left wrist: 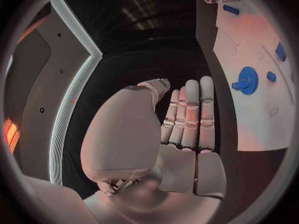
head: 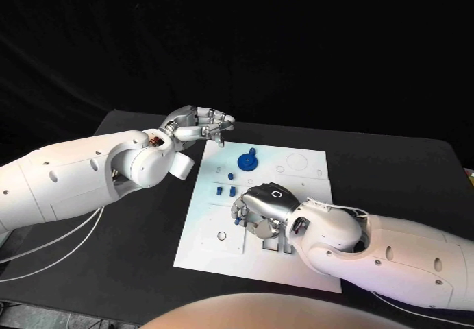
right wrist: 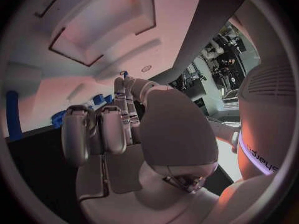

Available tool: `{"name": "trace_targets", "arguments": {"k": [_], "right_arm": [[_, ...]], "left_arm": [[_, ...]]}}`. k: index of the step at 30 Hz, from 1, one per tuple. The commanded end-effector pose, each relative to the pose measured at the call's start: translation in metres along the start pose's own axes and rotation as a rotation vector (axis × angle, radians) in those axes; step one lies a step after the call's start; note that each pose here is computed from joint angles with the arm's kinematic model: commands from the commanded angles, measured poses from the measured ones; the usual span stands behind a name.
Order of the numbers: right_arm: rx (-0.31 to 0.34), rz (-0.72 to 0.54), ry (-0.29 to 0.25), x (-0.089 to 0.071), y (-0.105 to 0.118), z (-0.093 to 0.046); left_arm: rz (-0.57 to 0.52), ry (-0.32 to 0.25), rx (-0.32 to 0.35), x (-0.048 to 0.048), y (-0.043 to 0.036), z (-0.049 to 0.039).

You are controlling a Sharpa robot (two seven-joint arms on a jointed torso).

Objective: Assemble the parts on the task board

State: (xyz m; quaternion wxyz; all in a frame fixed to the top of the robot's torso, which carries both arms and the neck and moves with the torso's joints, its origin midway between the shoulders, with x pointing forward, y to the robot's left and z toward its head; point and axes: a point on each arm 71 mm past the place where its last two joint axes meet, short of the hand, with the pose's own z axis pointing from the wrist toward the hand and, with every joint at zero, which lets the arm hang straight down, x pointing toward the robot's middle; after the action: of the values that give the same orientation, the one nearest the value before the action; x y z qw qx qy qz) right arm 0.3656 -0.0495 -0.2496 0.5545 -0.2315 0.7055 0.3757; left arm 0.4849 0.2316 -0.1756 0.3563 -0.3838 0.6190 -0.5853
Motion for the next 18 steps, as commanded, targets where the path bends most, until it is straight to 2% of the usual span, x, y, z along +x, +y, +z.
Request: {"name": "trace_targets", "arguments": {"k": [1,18], "right_arm": [[-0.014,-0.033,0.012,0.0021,0.0006,0.0005],[-0.008,-0.062,0.015,0.0042,-0.0014,0.0030]], "left_arm": [[-0.003,0.022,0.005,0.0027,-0.0008,0.0006],[-0.002,0.024,0.001,0.0024,-0.0005,0.0005]]}}
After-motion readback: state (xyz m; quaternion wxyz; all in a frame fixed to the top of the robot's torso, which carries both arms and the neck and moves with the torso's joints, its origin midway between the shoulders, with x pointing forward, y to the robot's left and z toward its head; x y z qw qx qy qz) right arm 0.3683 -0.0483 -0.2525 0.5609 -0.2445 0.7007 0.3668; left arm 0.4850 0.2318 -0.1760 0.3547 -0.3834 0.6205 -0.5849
